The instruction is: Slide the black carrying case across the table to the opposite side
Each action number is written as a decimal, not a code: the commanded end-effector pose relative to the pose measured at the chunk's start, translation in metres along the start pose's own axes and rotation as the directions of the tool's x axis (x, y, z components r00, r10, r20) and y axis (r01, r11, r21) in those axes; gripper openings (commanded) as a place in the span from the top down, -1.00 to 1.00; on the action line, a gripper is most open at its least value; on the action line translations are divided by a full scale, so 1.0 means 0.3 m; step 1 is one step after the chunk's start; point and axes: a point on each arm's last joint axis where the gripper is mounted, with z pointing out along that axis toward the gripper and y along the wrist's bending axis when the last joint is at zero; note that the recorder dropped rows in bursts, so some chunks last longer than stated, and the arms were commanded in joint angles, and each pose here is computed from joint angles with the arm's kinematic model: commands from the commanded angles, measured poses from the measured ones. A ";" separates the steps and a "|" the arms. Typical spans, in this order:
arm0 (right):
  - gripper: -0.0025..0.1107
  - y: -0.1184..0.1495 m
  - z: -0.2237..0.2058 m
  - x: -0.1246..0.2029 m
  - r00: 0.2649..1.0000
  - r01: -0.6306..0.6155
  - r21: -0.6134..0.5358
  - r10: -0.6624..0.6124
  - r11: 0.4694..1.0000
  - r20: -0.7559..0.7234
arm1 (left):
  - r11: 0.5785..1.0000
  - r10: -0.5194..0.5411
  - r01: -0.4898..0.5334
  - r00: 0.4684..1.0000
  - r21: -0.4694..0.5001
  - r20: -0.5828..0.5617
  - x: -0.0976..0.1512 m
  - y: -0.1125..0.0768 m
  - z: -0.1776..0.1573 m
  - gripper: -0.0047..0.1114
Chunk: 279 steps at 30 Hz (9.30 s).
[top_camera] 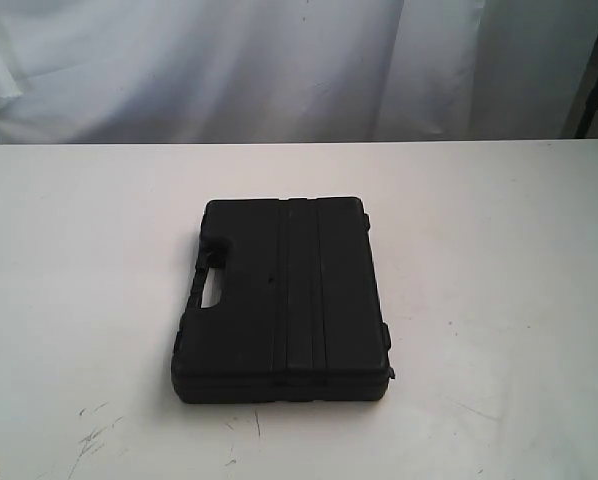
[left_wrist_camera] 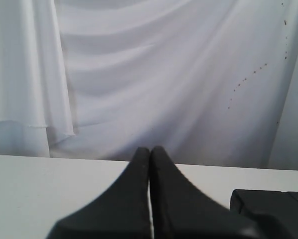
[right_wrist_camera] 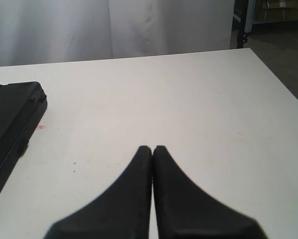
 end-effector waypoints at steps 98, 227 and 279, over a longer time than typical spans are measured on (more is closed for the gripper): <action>0.96 -0.003 0.000 0.003 1.000 0.002 0.010 -0.002 1.000 0.002 | 0.988 0.073 0.127 0.097 0.085 -0.993 0.211 -0.483 1.082 0.10; 0.96 -0.003 0.000 0.003 1.000 -0.001 0.010 0.001 1.000 0.002 | 0.989 -0.045 -0.141 0.055 -0.052 -0.998 0.179 -0.020 1.142 0.19; 0.96 -0.003 0.000 0.003 1.000 0.000 0.010 0.000 1.000 0.002 | 0.953 -0.158 0.264 0.852 0.150 -0.500 -0.463 -0.132 0.203 0.92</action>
